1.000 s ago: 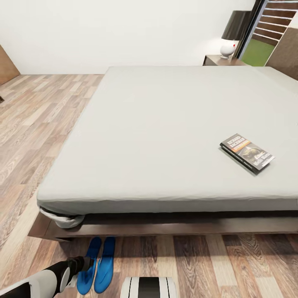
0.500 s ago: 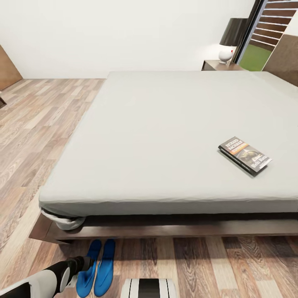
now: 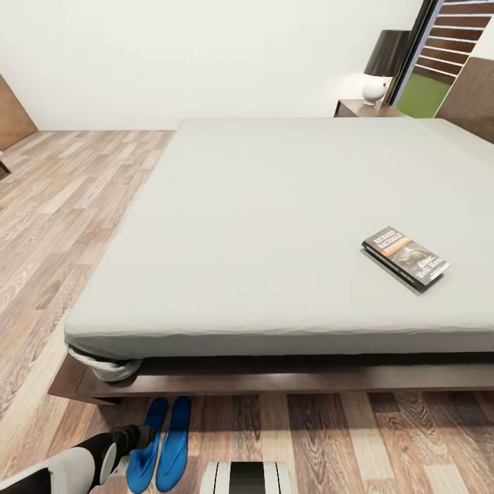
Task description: In the bedroom, move the book from the bed onto either nightstand, and place the two sandals side by side next to the bed.
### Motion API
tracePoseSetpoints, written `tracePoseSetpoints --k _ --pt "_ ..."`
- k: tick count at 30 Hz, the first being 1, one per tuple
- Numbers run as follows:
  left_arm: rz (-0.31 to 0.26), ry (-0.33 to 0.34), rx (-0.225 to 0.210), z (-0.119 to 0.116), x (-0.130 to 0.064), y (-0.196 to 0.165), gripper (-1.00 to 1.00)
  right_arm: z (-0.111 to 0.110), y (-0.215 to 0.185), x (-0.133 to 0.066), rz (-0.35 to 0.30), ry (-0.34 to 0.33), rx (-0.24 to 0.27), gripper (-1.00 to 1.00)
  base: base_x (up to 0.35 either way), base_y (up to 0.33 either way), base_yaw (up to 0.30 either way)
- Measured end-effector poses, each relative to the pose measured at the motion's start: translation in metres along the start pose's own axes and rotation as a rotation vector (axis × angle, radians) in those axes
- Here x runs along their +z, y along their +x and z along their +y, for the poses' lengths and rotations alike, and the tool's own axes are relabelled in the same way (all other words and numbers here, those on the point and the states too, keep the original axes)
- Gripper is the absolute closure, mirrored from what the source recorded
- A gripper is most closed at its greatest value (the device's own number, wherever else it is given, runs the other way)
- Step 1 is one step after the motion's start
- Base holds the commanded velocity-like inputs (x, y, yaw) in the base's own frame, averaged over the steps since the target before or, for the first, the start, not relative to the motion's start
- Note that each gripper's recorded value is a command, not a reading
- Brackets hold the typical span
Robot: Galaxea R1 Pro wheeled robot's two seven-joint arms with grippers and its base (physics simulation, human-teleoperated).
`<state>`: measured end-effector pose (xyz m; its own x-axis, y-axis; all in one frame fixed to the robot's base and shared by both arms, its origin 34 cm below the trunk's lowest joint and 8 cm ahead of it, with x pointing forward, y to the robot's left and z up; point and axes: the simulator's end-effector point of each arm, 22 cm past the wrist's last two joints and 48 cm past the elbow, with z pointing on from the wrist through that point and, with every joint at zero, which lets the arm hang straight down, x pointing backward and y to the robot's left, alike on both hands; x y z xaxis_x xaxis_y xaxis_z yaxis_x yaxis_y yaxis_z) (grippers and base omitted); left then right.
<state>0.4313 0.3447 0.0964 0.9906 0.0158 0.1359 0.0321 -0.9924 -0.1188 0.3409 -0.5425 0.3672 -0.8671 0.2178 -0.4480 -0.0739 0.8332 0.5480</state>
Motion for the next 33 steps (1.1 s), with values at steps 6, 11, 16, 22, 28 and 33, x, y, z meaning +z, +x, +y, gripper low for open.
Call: tracePoseSetpoints --k 6,11,16,22,28,33 --pt "-0.001 -0.002 0.000 0.001 0.000 0.000 -1.00 0.000 -0.001 0.000 0.000 0.001 0.000 -1.00 0.000 0.000 0.000" --pt "-0.003 0.001 0.000 -0.001 0.000 -0.001 -1.00 0.000 -0.001 0.000 0.001 0.001 0.000 -1.00 0.000 0.000 0.000" --pt "-0.002 0.003 0.000 -0.002 0.000 0.000 -1.00 0.000 -0.001 -0.001 0.000 0.001 0.001 -1.00 0.000 0.000 0.000" --pt "0.023 0.002 -0.003 -0.003 -0.008 0.011 -1.00 0.003 -0.006 -0.004 -0.020 -0.004 -0.011 -1.00 0.000 0.000 0.000" --pt "0.030 0.001 -0.004 -0.002 -0.011 0.015 -1.00 0.004 -0.008 -0.005 -0.027 -0.006 -0.016 -1.00 0.000 0.000 0.000" --pt "0.034 0.000 -0.004 -0.001 -0.012 0.017 -1.00 0.005 -0.009 -0.006 -0.030 -0.007 -0.017 -1.00 0.000 0.000 0.000"
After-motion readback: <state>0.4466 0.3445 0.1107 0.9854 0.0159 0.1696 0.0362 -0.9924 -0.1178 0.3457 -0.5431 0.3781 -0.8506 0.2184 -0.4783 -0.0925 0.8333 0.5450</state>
